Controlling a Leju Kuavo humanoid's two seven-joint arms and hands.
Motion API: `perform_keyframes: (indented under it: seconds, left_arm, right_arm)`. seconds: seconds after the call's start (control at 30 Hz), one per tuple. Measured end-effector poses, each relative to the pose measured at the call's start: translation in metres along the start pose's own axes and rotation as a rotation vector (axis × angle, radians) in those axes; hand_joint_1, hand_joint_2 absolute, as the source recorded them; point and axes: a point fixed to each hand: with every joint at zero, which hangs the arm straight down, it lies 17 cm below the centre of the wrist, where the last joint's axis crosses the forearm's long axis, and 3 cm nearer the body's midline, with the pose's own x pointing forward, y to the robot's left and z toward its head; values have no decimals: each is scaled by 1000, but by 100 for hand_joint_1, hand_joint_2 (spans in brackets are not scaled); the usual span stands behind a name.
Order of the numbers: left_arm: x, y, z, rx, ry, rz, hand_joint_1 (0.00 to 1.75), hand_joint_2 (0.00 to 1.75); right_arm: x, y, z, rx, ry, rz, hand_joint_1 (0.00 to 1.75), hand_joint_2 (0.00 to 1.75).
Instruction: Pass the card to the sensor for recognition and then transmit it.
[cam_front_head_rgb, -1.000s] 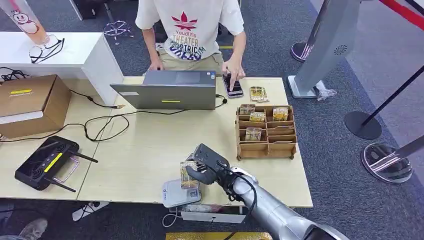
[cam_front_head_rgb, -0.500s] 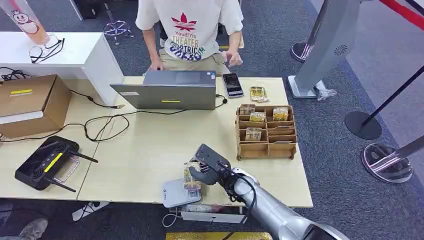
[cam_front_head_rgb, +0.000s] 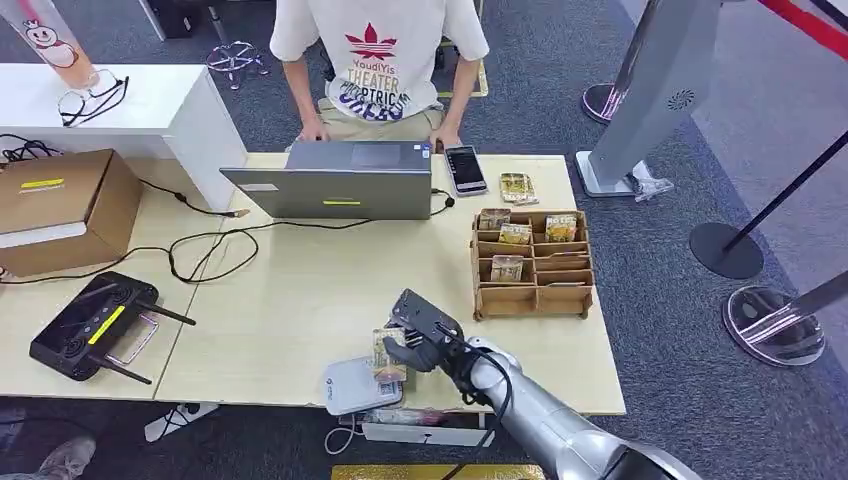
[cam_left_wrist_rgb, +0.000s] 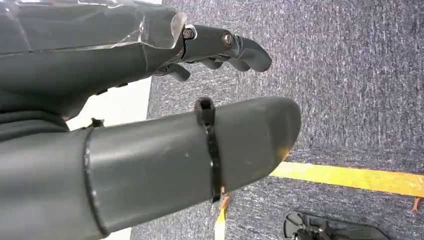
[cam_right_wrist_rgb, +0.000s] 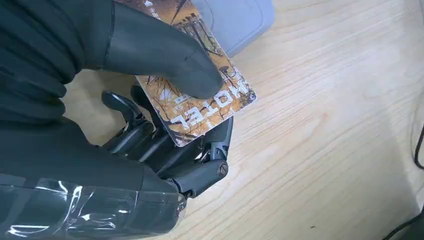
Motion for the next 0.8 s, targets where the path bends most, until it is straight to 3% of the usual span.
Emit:
perform_keyframes:
  seconds: [0.8]
  left_arm:
    - [4,-2,0,-9,-17,-19,0,0]
  right_arm:
    - [-20,10,2,56,76,151,175,175]
